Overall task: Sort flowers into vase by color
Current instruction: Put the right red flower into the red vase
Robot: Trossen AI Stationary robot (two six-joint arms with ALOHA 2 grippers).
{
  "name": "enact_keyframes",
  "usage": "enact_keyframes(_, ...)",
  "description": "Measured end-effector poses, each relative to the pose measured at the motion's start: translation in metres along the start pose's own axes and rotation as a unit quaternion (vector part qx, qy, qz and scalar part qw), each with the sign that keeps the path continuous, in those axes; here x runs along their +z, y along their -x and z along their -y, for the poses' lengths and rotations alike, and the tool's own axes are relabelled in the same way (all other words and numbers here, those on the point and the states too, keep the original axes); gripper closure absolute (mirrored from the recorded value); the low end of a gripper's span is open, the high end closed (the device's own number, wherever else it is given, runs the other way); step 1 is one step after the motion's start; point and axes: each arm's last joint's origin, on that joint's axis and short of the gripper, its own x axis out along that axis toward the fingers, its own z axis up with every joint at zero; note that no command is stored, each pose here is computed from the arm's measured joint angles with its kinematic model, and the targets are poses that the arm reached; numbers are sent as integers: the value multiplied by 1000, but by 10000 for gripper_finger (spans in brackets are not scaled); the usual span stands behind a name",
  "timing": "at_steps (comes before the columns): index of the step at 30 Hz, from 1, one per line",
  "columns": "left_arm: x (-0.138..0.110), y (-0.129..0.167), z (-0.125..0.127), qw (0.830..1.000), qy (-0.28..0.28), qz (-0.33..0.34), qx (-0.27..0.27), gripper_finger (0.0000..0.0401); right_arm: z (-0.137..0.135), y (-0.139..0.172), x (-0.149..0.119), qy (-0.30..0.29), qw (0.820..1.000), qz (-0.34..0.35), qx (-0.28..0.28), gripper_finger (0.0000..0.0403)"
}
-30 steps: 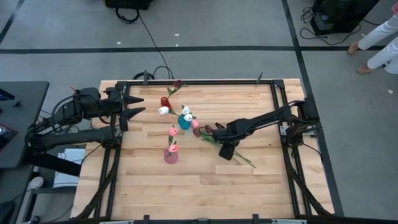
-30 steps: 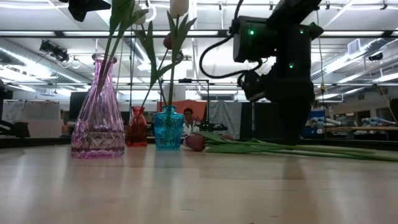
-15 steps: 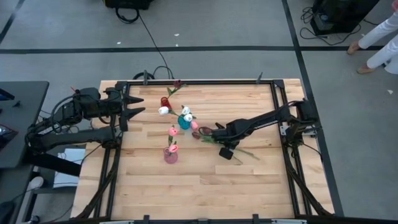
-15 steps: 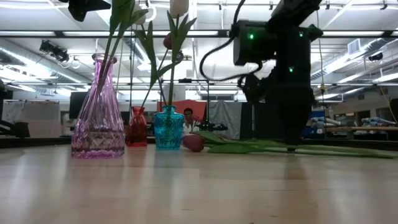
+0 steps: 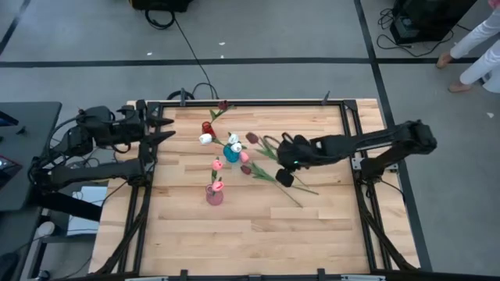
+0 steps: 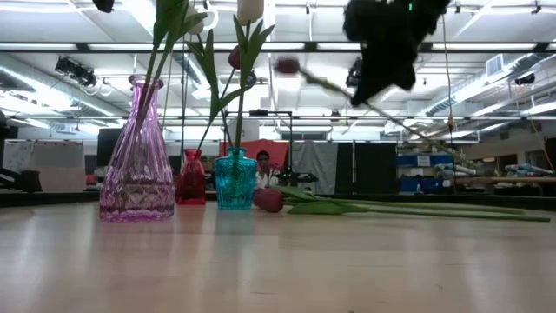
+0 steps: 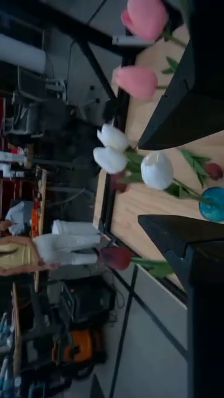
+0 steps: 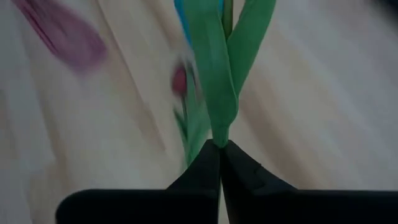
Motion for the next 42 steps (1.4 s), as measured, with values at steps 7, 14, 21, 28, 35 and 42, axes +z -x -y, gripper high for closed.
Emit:
enact_keyframes(7, 0, 0, 4, 996, 51, -6, -71, 215, -3, 52, 27, 0, 979, 178, 98, 388)
enact_keyframes(14, 9, -10, 5, 994, 49, 24, -90, 215, -22, 90, 62, 80, 878, 407, 239, 388)
enact_keyframes(21, 25, -45, 4, 993, 45, -37, -100, 215, -25, 85, 117, 115, 858, 426, 262, 388)
enact_keyframes(28, 57, -59, 6, 992, 5, -28, -126, 215, -31, 85, 184, 153, 857, 412, 268, 388)
enact_keyframes(35, 80, -65, 7, 990, -12, -9, -141, 215, -28, 78, 231, 178, 849, 420, 266, 388)
enact_keyframes(42, 82, -68, 6, 990, -38, -6, -137, 215, -27, 56, 251, 187, 845, 418, 277, 387)
